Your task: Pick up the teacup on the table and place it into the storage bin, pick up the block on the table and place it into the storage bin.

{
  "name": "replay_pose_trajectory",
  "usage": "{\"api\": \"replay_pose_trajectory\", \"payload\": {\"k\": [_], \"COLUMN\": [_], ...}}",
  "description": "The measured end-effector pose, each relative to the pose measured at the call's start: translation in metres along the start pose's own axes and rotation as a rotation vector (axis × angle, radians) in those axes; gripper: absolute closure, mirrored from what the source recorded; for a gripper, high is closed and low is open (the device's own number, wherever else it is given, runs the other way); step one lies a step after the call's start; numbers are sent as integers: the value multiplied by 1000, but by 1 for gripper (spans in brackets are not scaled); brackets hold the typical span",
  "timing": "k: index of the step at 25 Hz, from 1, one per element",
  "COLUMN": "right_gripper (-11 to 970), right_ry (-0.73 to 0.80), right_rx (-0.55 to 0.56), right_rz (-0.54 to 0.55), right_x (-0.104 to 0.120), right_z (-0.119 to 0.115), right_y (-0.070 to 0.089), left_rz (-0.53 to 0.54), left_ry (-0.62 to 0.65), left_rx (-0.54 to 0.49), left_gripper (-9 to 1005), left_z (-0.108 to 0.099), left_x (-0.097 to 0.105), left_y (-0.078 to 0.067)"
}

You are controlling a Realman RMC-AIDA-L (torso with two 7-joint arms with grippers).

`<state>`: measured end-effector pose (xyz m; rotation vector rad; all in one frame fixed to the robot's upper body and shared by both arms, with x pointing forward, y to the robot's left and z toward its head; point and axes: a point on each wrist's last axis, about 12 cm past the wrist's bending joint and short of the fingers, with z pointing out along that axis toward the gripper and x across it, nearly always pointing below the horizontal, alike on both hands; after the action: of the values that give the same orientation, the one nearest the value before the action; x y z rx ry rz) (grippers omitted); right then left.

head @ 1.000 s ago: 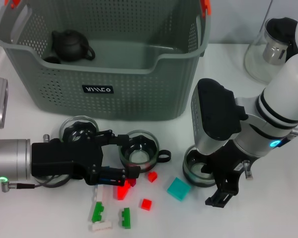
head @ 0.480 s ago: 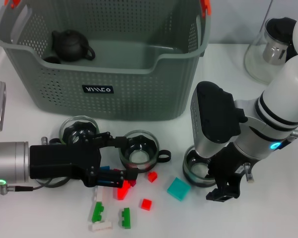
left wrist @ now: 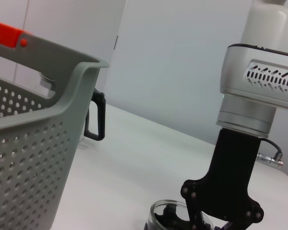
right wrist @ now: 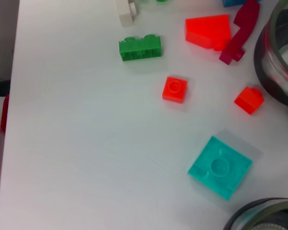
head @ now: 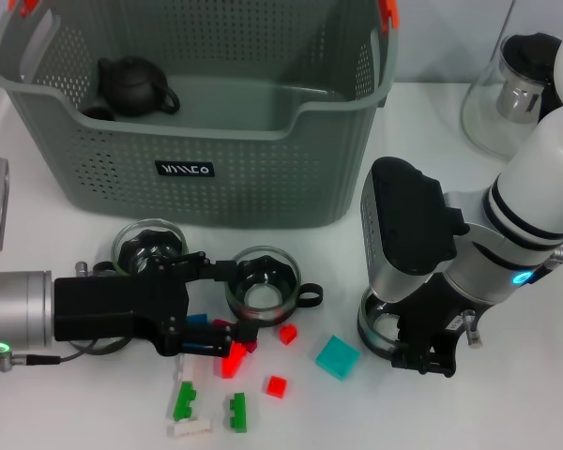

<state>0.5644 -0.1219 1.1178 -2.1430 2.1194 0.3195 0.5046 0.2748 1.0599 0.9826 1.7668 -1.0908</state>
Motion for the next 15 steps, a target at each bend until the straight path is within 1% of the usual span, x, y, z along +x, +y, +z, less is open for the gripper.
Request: {"api": "replay_pose_trajectory", "payload": {"k": [2,7,11,15], "right_gripper": [869,894,894,895], "right_ry": [1,3,-1,-27], "right_rx": [0,0,0,-7], "right_rz": [-5,-8,1,17], "right_x": [0,0,1,0], "right_z": [0,0,-2,-17], "right_y": [0,0,0,-1], "left_rz": [-2,-3,-3,-9], "left_ry": [0,1,0,-2], "left_rx": [-1,-4,-3,3], "left_gripper": [64,64,64,64], "left_z": [0,-1,-1,-2], "left_x": [1,2,2,2], "left_y": [0,-1,-1,-2]}}
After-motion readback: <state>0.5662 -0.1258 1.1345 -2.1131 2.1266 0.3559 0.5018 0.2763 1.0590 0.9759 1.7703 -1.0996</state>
